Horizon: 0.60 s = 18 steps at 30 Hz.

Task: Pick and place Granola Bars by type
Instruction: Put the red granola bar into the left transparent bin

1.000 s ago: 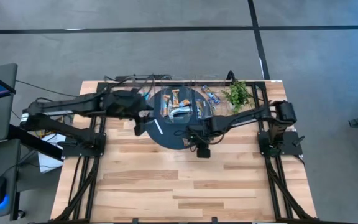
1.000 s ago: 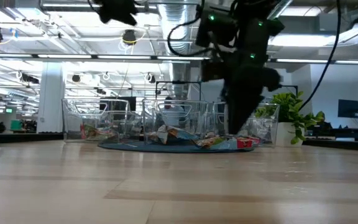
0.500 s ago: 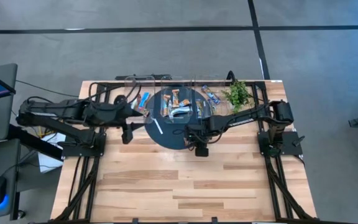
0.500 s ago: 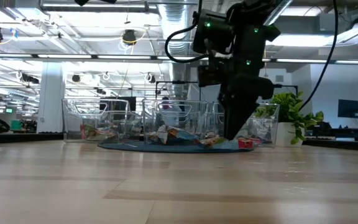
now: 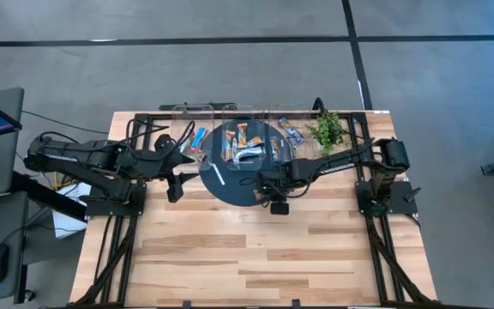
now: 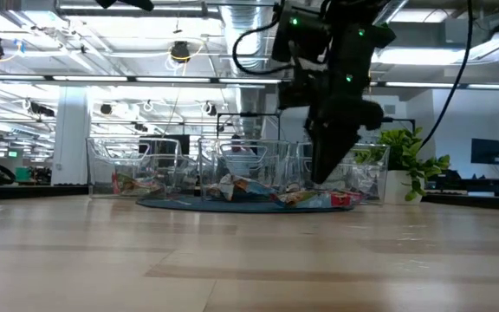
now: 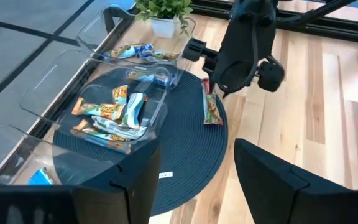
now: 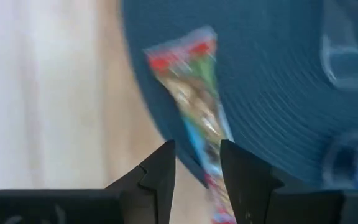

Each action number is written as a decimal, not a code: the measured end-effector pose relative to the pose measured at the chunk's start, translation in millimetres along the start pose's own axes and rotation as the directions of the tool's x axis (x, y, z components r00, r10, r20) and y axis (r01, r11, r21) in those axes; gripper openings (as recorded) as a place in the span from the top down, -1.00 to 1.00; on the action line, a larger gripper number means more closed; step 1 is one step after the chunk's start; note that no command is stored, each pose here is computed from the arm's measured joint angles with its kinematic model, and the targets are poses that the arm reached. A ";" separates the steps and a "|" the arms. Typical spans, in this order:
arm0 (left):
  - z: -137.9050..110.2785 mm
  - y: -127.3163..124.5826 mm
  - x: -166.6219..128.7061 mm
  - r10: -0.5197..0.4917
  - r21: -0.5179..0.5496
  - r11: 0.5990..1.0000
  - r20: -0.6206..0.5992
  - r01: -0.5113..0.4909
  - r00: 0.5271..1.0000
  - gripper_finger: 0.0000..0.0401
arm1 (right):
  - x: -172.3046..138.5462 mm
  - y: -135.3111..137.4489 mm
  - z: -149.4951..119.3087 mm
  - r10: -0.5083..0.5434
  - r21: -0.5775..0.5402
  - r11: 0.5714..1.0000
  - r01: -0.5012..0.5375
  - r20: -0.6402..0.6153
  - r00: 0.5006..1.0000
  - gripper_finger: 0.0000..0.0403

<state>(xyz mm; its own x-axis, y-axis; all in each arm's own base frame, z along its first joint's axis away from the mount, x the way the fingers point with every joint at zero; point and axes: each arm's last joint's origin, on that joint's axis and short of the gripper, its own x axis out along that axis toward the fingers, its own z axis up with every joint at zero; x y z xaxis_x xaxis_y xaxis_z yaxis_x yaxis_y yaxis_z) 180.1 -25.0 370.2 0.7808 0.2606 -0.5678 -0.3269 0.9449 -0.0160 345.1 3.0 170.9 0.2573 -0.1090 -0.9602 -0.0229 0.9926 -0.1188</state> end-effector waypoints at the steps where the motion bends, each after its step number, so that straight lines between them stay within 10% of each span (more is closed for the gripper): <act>1: -0.1 0.2 -0.2 0.002 0.000 1.000 0.000 -0.002 1.000 0.01 | 0.8 -2.5 -1.5 -0.021 0.002 1.000 0.021 -0.014 1.000 0.41; 18: -4.1 1.6 0.0 0.020 0.004 1.000 -0.038 -0.019 0.999 0.01 | 5.0 -7.5 1.1 0.108 -0.047 0.993 -0.108 0.012 0.994 0.41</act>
<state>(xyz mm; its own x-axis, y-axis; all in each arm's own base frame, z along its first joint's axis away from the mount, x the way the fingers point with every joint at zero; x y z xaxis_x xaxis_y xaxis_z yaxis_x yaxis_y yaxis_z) 177.4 -24.3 366.8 0.7534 0.2712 -0.5990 -0.3400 0.9404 -0.0018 347.6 -5.0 167.2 0.2650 -0.0001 -0.9643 -0.0956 0.9951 -0.0263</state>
